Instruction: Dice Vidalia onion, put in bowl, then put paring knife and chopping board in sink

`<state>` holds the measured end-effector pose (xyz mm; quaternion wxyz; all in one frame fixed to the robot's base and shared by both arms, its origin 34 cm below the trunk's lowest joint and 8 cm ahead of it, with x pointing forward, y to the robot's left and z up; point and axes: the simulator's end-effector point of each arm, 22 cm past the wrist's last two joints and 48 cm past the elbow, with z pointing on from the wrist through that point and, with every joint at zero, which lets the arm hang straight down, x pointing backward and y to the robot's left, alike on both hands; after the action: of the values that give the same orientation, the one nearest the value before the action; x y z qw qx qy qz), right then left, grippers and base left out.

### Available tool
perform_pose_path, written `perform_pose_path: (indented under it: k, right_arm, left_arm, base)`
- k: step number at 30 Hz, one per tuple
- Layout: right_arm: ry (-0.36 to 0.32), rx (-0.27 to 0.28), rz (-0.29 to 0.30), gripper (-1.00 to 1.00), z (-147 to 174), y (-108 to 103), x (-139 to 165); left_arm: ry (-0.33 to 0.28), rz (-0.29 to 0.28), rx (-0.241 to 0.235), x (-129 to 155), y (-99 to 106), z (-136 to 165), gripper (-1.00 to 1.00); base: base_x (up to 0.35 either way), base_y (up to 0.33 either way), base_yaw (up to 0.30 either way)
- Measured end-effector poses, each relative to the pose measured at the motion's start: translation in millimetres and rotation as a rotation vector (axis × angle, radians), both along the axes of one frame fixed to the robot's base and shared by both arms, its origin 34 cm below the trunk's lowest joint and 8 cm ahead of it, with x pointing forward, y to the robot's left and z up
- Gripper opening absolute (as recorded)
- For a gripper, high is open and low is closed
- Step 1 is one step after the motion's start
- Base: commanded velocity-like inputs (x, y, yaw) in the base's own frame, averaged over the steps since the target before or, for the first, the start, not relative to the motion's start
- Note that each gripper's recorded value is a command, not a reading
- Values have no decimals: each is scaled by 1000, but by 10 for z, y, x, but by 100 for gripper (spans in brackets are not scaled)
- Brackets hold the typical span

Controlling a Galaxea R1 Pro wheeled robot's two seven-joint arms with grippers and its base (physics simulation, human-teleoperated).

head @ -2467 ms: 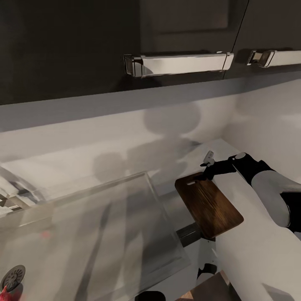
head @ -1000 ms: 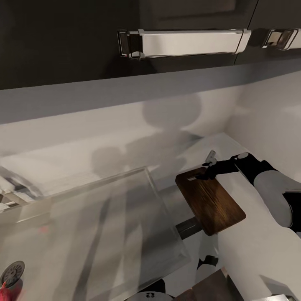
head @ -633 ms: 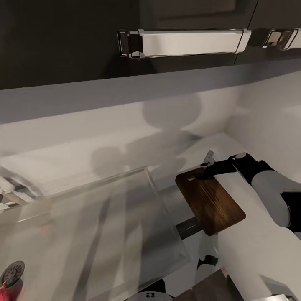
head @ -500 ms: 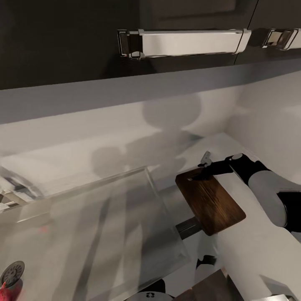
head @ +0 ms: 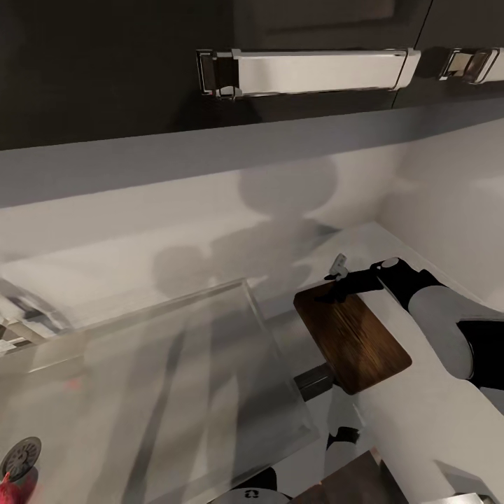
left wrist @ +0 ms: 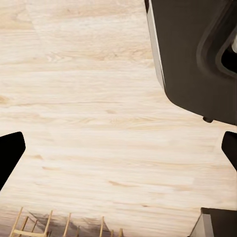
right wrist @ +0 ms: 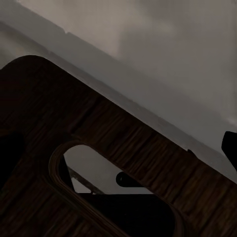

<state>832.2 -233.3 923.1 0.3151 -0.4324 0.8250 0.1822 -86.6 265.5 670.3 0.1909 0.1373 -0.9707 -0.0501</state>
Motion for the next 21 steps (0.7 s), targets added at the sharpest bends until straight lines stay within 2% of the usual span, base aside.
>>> perform_pose_path:
  k: [21]
  right_arm:
    - [-5,1,2,100,44,6,26]
  left_arm:
    - [0,-1,-1,1,-2,0,100]
  base:
    - [0,0,0]
